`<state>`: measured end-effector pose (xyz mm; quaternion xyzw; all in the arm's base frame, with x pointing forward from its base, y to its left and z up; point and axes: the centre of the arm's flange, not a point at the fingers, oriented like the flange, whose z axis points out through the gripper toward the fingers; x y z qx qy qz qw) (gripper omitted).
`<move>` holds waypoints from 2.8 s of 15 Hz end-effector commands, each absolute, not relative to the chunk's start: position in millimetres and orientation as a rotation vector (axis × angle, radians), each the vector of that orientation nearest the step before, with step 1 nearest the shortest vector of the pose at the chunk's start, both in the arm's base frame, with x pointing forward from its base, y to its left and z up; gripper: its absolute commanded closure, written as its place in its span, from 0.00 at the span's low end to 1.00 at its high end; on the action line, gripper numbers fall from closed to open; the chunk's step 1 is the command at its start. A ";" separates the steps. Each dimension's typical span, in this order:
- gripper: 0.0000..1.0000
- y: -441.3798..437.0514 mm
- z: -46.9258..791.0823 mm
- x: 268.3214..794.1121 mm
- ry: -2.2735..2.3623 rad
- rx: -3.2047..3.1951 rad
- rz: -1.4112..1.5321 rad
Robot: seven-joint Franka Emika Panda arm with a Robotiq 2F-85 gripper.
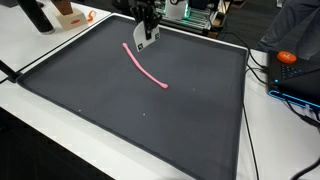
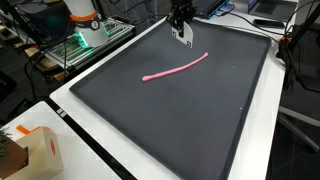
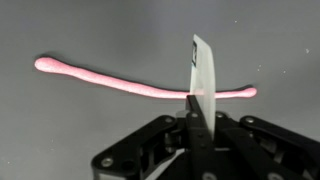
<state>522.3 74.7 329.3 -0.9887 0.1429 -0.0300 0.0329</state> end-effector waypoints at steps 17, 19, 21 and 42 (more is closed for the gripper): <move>0.96 186.2 406.4 530.2 0.165 -3.186 -0.124; 0.99 185.6 399.4 537.4 0.174 -3.190 -0.075; 0.99 184.1 375.8 560.2 0.142 -3.152 -0.032; 0.99 151.7 220.0 618.0 0.126 -3.092 -0.077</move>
